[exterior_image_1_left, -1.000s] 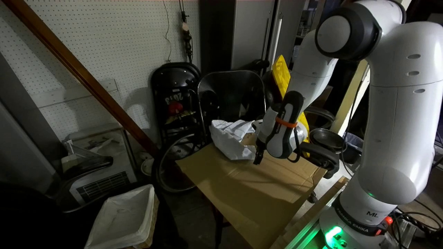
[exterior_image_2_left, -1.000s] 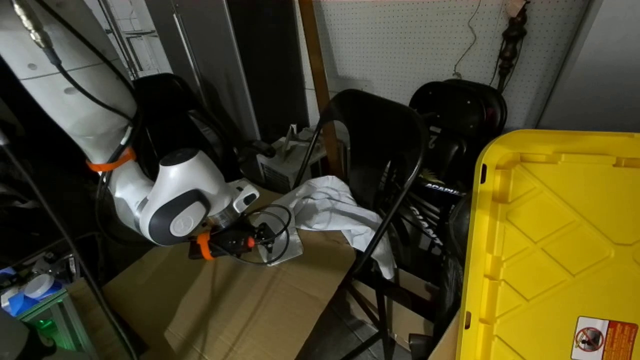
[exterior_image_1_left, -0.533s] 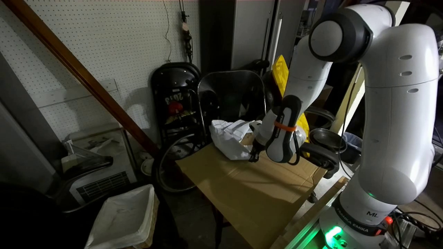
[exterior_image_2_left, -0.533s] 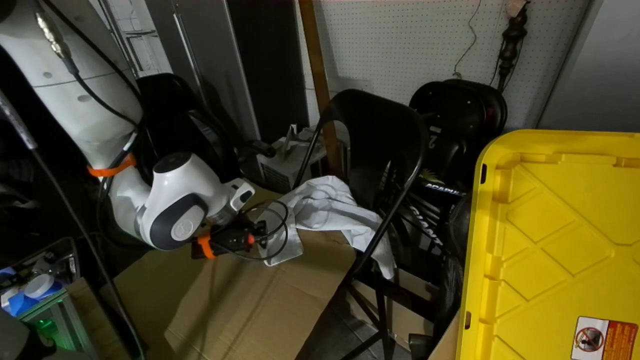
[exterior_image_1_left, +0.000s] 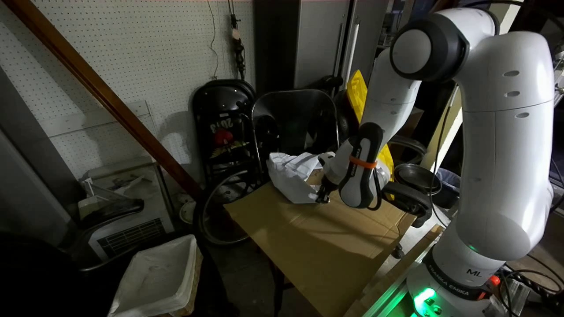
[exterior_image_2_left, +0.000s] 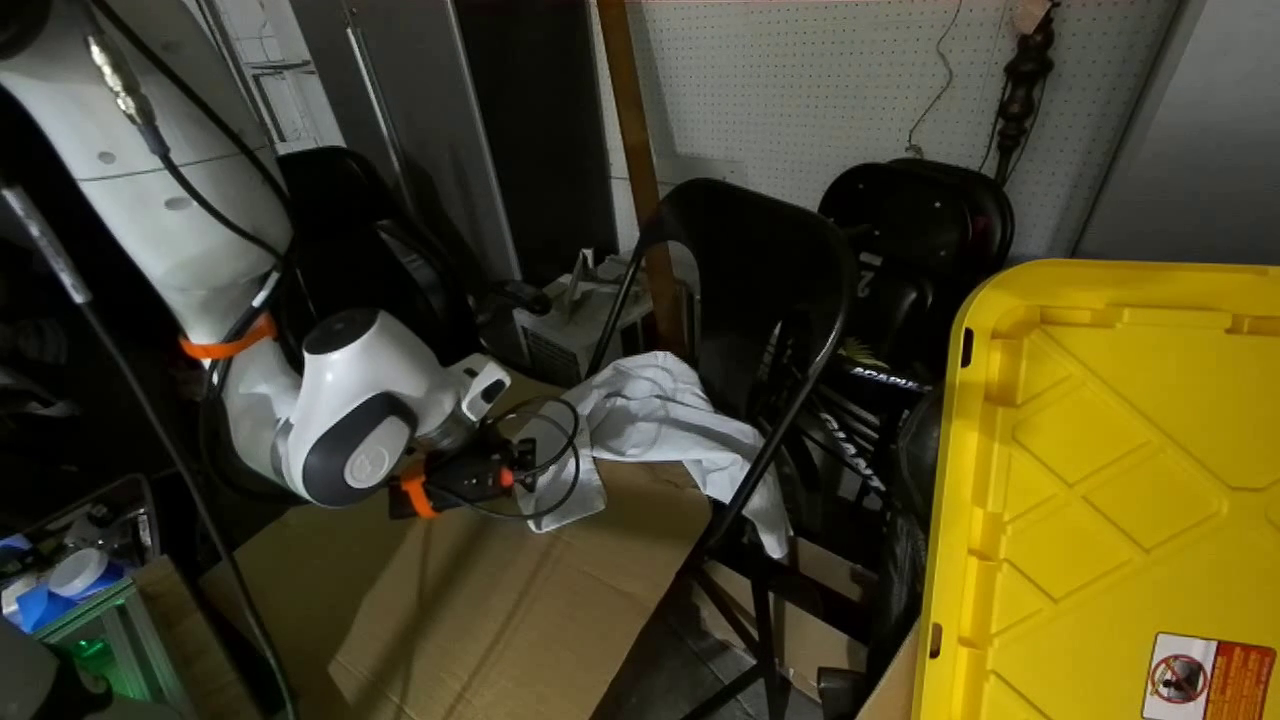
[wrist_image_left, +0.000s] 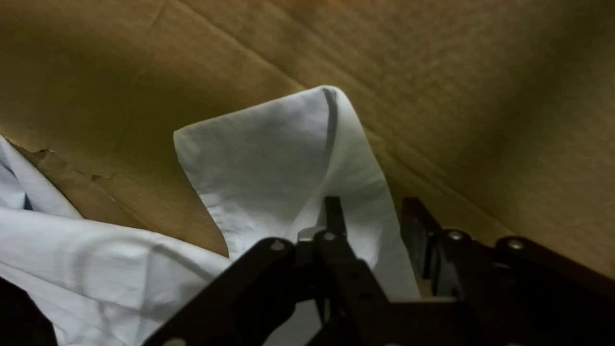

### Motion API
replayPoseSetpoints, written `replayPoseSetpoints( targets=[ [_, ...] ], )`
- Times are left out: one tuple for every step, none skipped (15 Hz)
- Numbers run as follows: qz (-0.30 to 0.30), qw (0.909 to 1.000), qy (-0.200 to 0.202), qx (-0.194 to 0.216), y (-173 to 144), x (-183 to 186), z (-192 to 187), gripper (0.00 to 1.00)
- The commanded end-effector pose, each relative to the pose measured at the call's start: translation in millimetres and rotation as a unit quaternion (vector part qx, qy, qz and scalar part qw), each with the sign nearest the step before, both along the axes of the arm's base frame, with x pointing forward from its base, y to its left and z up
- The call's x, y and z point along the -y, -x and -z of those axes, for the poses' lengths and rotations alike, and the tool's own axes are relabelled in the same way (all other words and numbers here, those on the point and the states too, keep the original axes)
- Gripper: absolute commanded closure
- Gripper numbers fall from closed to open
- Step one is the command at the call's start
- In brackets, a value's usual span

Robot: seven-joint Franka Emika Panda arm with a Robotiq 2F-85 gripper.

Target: Put the towel on the backrest of the chair

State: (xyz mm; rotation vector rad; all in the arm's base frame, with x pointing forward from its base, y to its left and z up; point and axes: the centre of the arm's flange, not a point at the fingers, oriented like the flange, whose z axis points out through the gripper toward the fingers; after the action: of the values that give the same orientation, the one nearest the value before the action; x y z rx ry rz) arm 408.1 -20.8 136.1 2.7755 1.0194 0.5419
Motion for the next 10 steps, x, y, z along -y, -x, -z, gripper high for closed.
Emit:
replayPoseSetpoints(
  targets=[
    [0.002, 0.9999, 0.011, 0.013, 4.2, 9.3, 5.1, 0.35],
    [0.006, 0.9998, 0.013, 0.014, 4.5, 12.2, 5.5, 0.30],
    [0.008, 0.9997, 0.016, 0.015, 5.2, 15.2, 5.9, 0.28],
    [0.010, 0.9997, 0.019, 0.016, 5.2, 18.7, 7.3, 0.25],
    [0.011, 0.9996, 0.018, 0.016, 5.2, 21.6, 9.0, 0.24],
    [0.011, 0.9996, 0.018, 0.017, 5.2, 23.8, 10.9, 0.24],
    [0.012, 0.9997, 0.015, 0.015, 5.1, 24.8, 13.5, 0.27],
    [0.012, 0.9998, 0.013, 0.012, 5.8, 24.8, 16.2, 0.30],
    [0.010, 0.9998, 0.011, 0.011, 6.0, 24.3, 19.3, 0.32],
    [0.009, 0.9999, 0.010, 0.008, 6.7, 23.4, 20.9, 0.34]
  ],
)
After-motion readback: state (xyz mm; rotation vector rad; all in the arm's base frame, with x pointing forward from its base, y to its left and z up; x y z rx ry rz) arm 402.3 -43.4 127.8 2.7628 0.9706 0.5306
